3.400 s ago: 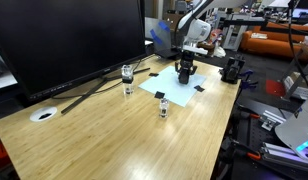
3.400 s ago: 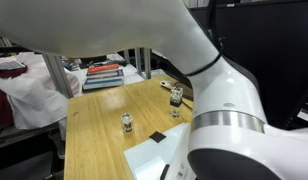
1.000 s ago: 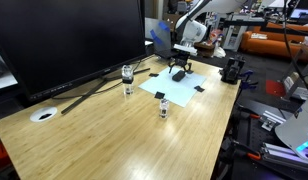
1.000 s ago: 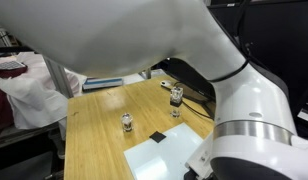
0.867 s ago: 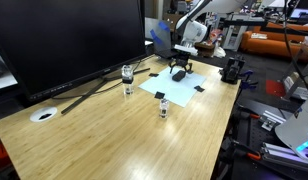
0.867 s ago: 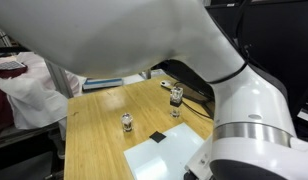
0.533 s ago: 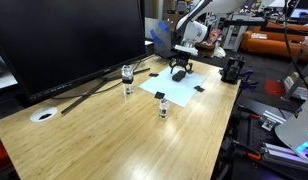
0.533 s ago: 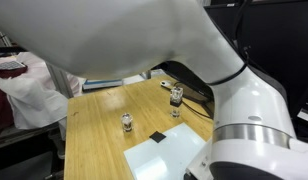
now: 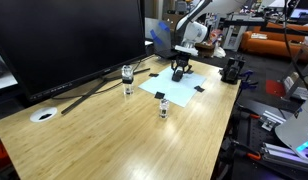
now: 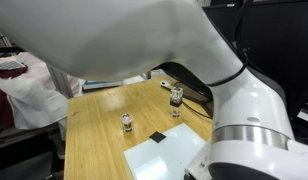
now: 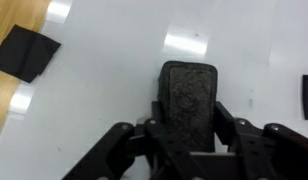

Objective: Use the whiteboard eraser to clean the whiteboard

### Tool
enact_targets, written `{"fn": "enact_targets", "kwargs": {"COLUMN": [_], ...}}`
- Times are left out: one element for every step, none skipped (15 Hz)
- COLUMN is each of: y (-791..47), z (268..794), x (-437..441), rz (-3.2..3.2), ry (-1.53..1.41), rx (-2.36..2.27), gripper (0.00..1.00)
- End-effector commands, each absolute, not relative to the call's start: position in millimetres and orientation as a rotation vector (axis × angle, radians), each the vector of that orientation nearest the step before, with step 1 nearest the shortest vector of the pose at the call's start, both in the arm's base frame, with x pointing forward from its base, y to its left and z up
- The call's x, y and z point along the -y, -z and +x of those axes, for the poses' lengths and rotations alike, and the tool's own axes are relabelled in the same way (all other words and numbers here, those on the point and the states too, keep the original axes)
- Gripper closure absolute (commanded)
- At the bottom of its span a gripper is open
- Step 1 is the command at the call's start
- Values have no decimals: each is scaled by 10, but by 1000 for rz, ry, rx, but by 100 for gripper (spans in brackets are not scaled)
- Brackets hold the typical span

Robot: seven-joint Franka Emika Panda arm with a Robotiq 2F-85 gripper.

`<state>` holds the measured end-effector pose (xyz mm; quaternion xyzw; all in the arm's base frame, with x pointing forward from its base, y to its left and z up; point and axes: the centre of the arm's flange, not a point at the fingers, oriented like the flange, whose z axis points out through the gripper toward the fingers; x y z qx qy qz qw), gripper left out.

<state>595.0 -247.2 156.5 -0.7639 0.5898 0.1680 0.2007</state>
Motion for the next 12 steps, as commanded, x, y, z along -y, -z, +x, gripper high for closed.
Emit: {"fn": "enact_targets", "kwargs": {"y": [-1595,-1594,-1593,-1593,-1591,-1587,-1576,-1561,-1534,-1507,-1471,-1439], "z": [5876,5871,5865,5852,5840,5813,5772,5735,5679,5624,5562,5507], "x": [2461,2467,2477,2499,2522,2556,2584,2606,2618,2619,2604,2592], "rz": [-2129,-2128,-2123,-2117,-2104,-2081,-2054,-2032,-2012,-1991,-1974,-1961], "ry": [-459,-458,-457,-452,-451,-463,-489,-508,-529,-552,-581,-608], "rx": [-1668,-1676,-1683,-1705,-1721,-1749,-1775,-1794,-1806,-1818,-1820,-1823], "gripper": [73,73,73,73,73,73,73,73,73,73,73,73]}}
